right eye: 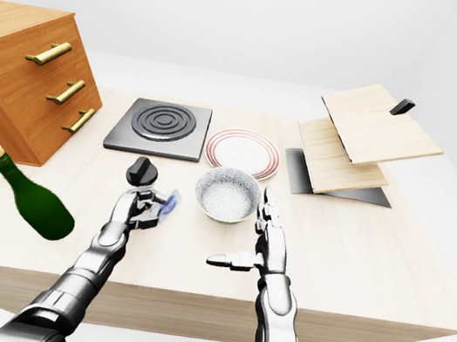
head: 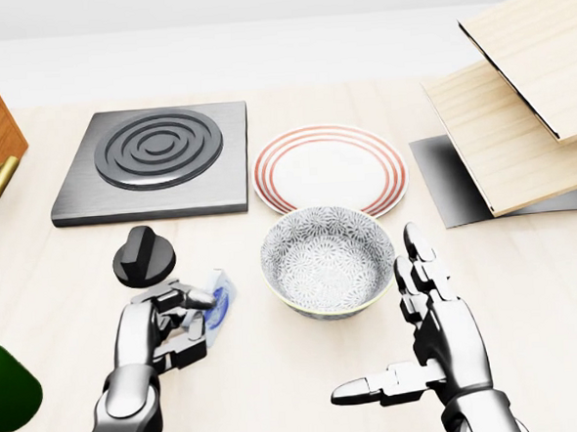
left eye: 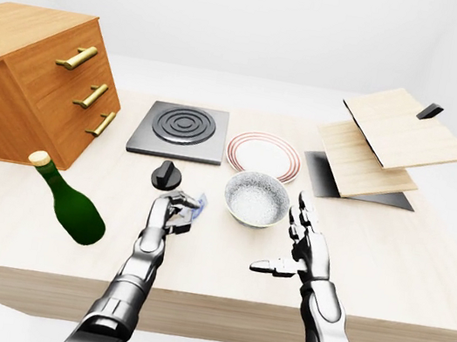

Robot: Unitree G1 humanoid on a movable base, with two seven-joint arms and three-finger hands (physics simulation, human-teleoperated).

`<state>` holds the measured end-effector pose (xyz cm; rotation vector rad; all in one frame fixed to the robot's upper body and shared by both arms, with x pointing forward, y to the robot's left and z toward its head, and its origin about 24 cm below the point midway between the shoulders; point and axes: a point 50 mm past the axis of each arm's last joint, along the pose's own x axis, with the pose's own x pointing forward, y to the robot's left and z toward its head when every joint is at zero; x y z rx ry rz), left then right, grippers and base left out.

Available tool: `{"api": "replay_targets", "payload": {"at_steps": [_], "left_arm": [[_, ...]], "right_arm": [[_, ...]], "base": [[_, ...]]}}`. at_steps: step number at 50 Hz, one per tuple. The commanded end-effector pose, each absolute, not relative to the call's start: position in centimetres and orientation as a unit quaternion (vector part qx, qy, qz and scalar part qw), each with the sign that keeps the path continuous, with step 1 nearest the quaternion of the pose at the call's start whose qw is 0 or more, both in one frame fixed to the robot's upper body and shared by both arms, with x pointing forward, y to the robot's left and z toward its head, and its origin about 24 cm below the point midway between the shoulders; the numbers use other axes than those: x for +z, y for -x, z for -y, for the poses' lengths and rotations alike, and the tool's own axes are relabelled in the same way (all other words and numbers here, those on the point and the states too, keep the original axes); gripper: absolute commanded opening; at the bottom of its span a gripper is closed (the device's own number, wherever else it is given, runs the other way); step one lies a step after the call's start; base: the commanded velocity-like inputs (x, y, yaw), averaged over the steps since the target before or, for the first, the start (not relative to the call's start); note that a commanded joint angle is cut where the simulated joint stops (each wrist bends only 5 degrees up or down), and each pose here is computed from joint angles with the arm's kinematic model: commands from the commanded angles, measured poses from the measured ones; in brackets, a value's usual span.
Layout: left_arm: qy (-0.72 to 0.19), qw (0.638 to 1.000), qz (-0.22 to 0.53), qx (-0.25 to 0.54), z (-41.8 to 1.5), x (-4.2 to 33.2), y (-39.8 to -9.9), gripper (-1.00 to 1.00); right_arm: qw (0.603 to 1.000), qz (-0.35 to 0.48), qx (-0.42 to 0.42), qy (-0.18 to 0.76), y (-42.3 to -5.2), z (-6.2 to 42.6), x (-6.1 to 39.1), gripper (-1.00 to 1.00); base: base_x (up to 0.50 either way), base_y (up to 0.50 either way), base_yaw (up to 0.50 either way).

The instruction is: Pick up the cream cheese and put it in the bowl.

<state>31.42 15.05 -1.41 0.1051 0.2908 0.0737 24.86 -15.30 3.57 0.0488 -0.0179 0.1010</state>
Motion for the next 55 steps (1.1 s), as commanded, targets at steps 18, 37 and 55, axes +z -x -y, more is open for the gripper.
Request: {"api": "replay_targets", "payload": {"at_steps": [18, 37, 55], "left_arm": [[-0.032, 0.995, -0.089, 0.028, -15.1, 0.9, -31.8, -1.00], [-0.022, 0.999, 0.045, 0.017, -15.2, 6.9, -32.3, -1.00], [-0.051, 0.984, 0.173, -0.004, -13.5, 15.2, -33.6, -1.00]], "right_arm": [[0.998, 0.015, 0.052, -0.030, -25.1, 15.8, 4.4, 1.00], [0.998, 0.061, -0.017, -0.017, -29.9, 20.8, 9.5, 1.00], [0.998, 0.055, -0.010, -0.019, -29.5, 21.2, 9.1, 1.00]], "base": [[0.00, 0.00, 0.00], [0.00, 0.00, 0.00], [0.00, 0.00, 0.00]]}}
